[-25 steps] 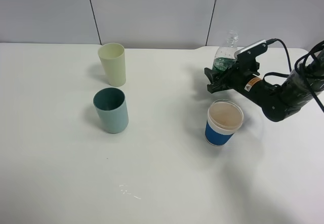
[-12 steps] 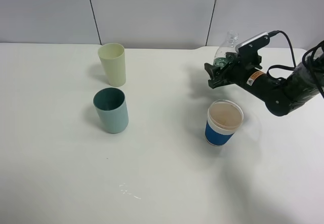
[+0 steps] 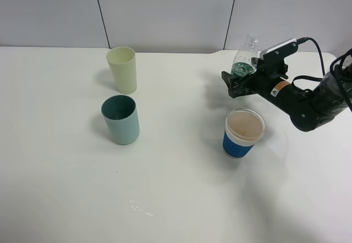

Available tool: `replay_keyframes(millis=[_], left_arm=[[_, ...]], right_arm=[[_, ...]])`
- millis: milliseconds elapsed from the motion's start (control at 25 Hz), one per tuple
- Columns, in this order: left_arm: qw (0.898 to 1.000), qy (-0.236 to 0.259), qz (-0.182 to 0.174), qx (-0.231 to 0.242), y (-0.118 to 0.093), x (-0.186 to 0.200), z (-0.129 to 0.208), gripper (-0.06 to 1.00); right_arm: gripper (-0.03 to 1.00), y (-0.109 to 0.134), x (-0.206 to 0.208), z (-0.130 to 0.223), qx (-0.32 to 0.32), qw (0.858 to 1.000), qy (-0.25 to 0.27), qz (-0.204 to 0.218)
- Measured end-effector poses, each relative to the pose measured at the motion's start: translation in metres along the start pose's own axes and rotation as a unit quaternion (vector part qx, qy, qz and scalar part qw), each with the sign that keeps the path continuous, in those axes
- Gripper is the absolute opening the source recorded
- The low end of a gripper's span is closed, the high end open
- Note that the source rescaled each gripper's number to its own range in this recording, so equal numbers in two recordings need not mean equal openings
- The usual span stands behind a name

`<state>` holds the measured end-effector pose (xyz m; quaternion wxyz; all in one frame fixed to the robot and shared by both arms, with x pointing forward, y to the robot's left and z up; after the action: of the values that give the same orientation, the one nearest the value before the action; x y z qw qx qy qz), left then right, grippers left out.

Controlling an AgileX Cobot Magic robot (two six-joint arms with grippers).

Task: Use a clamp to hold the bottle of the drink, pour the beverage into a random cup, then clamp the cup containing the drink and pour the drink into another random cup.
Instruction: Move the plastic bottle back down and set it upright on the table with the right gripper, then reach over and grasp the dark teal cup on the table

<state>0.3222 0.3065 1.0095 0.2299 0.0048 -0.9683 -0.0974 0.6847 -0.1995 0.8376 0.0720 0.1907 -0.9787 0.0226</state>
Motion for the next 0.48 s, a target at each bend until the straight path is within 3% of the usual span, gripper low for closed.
replay_keyframes(millis=[480], left_arm=[[1.000,0.000,0.000,0.000,0.000,0.000,0.000,1.00]], right_arm=[[0.87,0.000,0.007,-0.024,0.015,1.000,-0.018,0.002]])
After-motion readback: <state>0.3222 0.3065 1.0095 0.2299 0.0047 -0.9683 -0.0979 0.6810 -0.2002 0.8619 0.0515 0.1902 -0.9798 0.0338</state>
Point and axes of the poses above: a point on each arm's last joint axis where the gripper is mounted, x pointing back along that axis away from the gripper, y along the wrist's bending axis when the last joint is at zero, z = x × y, the point moved 10 cm from there along -x, pointing out along that axis toward the gripper, and after that the axes turned 12 degrees about -x, right-handed, at the moved point
